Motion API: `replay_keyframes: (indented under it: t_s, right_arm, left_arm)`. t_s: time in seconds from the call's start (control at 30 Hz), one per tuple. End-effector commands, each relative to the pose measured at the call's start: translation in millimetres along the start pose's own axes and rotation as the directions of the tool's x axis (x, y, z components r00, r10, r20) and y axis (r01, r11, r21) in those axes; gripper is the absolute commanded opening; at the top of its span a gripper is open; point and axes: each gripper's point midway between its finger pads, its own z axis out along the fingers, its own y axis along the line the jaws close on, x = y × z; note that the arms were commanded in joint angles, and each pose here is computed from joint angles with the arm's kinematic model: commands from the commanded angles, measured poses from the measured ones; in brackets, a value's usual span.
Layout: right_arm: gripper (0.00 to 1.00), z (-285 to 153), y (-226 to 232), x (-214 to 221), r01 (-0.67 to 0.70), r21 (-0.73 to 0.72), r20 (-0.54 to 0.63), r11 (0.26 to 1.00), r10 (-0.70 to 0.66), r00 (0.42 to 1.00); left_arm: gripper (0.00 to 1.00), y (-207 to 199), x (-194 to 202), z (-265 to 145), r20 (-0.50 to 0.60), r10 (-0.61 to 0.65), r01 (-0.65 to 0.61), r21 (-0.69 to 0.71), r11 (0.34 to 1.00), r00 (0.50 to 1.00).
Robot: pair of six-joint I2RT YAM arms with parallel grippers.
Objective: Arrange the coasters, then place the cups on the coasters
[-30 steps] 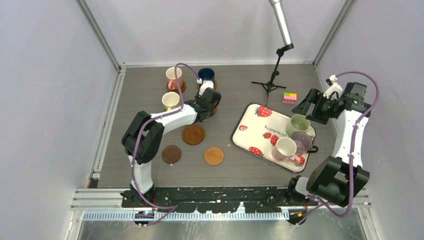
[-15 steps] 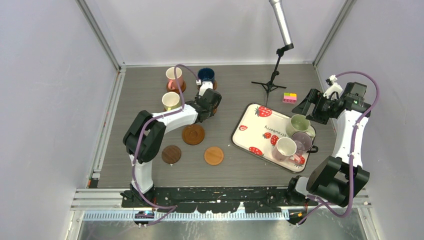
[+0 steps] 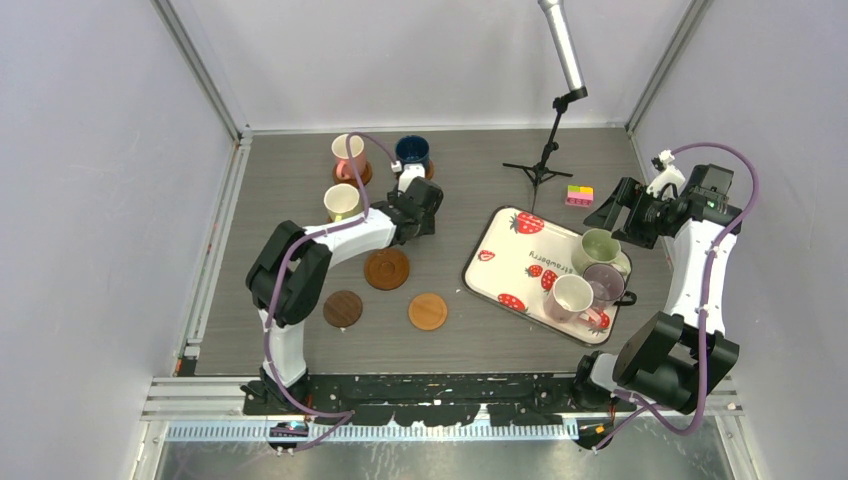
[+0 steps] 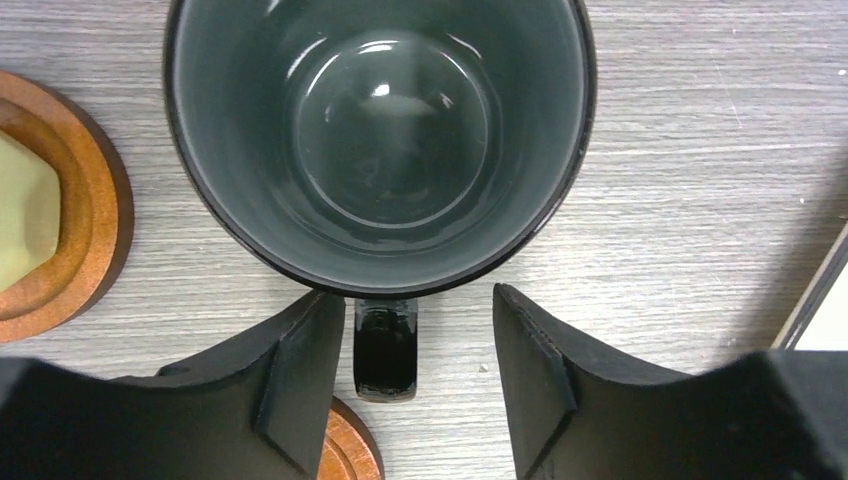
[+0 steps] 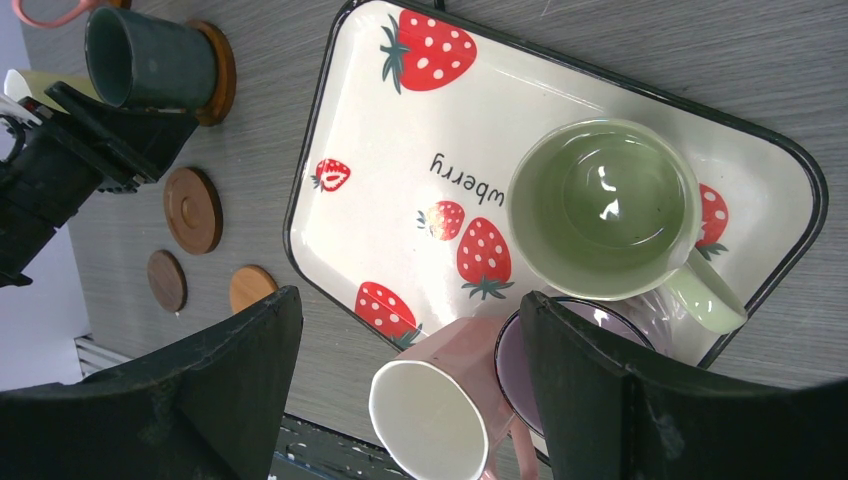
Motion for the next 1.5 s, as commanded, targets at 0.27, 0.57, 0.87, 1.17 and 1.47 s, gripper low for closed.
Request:
replay_keyframes:
  t_s: [0.27,0.57,0.87,1.17,1.47]
  right_arm:
    - [0.84,-11,10,3,0.130,-0.007,-0.028,0.991,-0.130,0.991]
    - [0.84,-44,8,40,0.355,-0.042,-0.244,0.934,-0.354,0.903]
    - [0.77,-86,-1,116,0.546,-0.182,-0.458,0.818,-0.562,0.689]
    - [0.69,-85,-8,149,0.523,-0.253,-0.514,0.814,-0.571,0.640]
    - [0.61,-65,-22,170,0.496,-0.269,-0.539,0.826,-0.556,0.633]
  left_arm:
    - [0.78,-17,-44,-53,0.099,0.042,-0.056,0.138,0.989,0.994]
    - [0.98,-31,-48,-123,0.182,0.361,-0.404,0.393,0.826,0.915]
    - [1.00,-32,-20,-153,0.153,0.421,-0.433,0.534,0.726,0.894]
    - [1.00,-31,-27,-156,0.140,0.379,-0.394,0.526,0.754,0.914]
    - [1.00,-27,-29,-153,0.124,0.354,-0.365,0.513,0.777,0.927]
